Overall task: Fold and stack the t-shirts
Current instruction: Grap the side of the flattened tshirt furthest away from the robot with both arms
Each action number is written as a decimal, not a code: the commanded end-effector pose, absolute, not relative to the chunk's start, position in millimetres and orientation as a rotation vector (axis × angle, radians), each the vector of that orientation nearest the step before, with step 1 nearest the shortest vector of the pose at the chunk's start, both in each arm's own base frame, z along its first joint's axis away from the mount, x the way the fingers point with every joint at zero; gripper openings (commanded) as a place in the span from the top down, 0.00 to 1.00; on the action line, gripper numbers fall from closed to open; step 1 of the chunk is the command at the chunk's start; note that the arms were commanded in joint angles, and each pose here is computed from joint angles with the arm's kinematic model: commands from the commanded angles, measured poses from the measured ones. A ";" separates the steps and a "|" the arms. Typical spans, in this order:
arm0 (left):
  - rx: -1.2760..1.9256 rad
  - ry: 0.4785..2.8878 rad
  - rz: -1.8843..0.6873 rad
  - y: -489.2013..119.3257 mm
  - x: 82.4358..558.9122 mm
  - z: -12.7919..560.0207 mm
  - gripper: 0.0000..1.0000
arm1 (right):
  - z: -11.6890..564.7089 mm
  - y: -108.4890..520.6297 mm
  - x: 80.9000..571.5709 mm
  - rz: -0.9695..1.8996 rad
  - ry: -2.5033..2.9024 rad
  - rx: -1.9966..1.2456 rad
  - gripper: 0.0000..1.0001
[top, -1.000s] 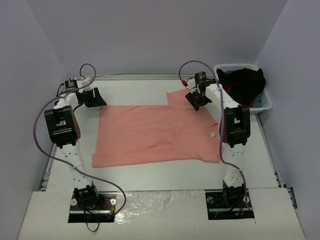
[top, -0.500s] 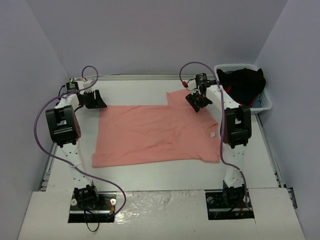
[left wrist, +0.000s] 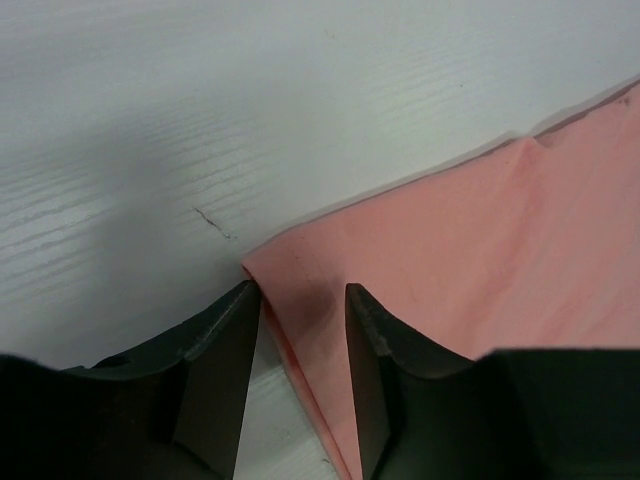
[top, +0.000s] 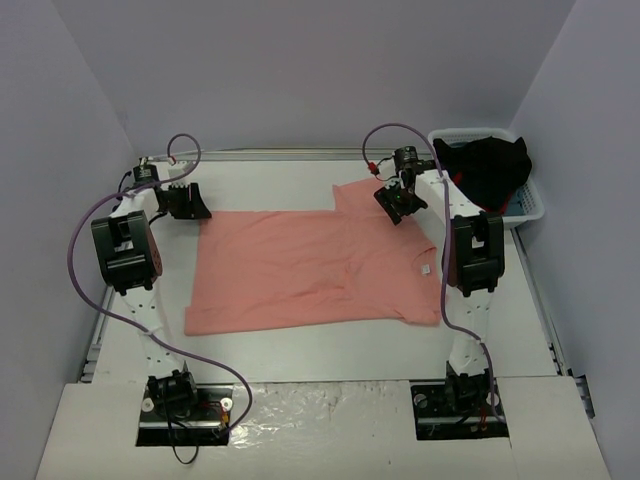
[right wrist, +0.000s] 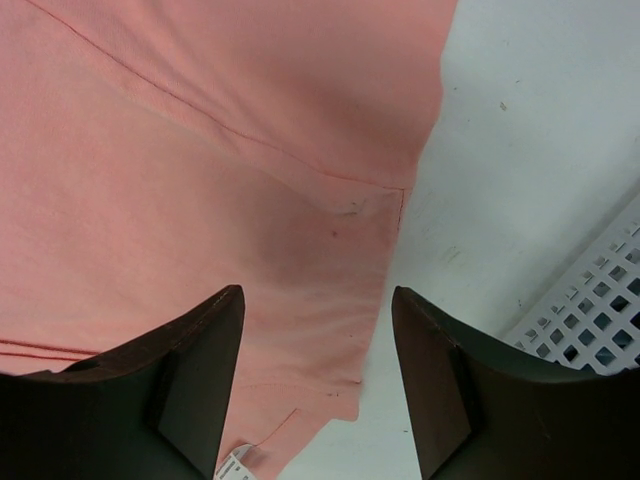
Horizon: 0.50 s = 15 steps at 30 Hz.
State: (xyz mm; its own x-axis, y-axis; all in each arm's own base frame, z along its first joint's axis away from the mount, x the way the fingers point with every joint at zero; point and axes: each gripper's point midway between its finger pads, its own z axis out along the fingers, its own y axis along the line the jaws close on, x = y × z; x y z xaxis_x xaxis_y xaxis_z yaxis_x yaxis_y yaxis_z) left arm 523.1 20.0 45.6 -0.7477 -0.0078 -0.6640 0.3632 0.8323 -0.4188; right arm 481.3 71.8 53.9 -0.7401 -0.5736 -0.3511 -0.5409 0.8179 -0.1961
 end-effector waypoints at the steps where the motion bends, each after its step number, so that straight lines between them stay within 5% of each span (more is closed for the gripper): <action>1: 0.310 2.371 -0.673 14.5 511.3 46.9 0.62 | 72.7 68.4 478.9 -0.113 2.583 -0.817 0.43; 7: 0.377 2.415 -0.638 6.9 504.5 44.1 0.97 | 74.1 67.7 482.0 -0.113 2.577 -0.811 0.44; 15: 0.368 2.416 -0.622 7.7 500.8 50.0 0.98 | 81.5 68.4 523.8 -0.072 2.524 -0.620 0.43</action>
State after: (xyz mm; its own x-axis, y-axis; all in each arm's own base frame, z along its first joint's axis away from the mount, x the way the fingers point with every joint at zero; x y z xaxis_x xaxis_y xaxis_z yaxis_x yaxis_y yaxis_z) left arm 514.4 7.3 38.1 -0.7596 0.0889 -0.6443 0.4047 0.8400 -0.3613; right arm 494.4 70.5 61.5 -0.7523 -0.5297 -0.3918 -0.5000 0.8462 -0.1840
